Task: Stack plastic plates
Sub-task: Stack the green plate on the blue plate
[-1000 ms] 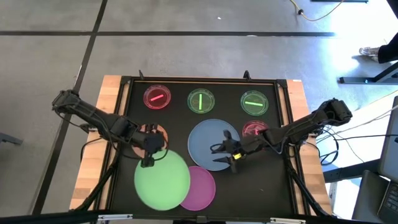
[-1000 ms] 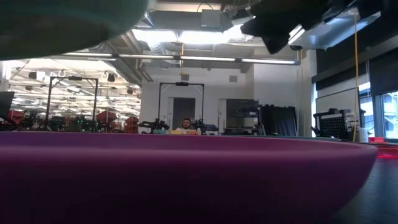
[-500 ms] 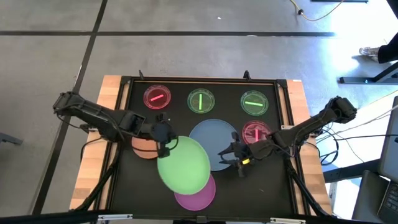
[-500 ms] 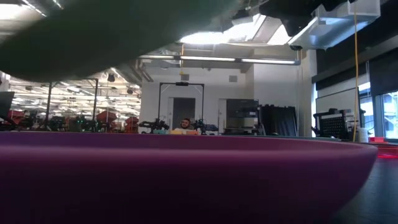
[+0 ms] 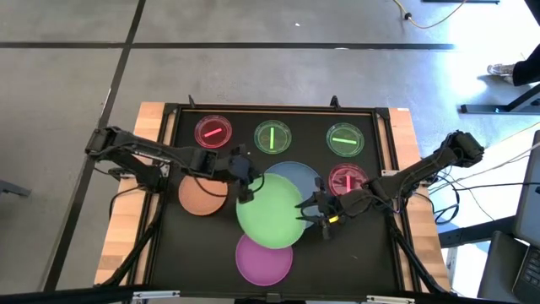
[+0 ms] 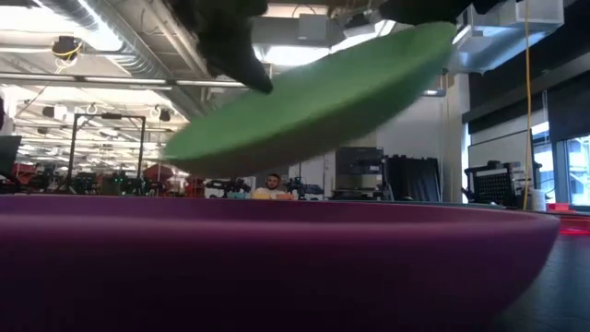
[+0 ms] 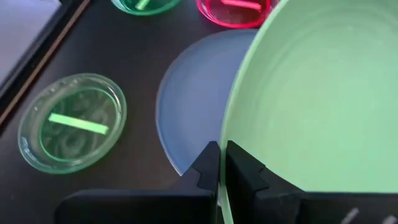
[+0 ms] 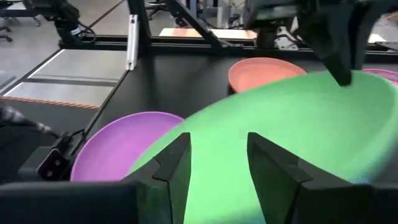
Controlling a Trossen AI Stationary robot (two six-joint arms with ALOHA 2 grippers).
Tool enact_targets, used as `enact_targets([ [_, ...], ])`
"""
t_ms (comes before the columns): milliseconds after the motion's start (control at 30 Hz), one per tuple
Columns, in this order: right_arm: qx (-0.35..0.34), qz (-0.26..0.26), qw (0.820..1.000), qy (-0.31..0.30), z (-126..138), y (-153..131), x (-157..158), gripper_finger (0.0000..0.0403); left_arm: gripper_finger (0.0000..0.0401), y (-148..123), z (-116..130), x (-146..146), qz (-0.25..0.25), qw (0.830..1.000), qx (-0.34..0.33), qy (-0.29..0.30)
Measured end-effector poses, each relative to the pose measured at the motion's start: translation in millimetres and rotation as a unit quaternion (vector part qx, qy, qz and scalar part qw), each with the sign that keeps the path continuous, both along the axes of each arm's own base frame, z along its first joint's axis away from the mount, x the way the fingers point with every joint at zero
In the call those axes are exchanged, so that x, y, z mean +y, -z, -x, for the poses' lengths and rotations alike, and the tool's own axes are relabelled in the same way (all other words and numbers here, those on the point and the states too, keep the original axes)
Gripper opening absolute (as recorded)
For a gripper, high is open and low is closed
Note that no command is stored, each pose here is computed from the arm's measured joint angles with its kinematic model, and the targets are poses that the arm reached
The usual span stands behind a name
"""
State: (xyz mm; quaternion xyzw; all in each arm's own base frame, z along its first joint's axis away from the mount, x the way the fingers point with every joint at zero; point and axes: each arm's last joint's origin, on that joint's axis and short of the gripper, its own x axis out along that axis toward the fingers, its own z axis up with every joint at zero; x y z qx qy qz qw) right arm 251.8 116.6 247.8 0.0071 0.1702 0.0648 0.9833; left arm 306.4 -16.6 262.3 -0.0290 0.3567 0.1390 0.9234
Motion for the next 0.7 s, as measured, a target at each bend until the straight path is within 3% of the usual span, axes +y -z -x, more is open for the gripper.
enact_targets([
  [333,-0.005,0.001,1.0,0.027,0,0,-2,0.0146,0.0008,8,-17,41,0.017,0.999,-0.032,-0.026],
  [700,0.012,0.037,0.996,0.086,1,5,-6,0.0146,0.0008,49,-42,55,0.009,1.0,-0.001,-0.03],
])
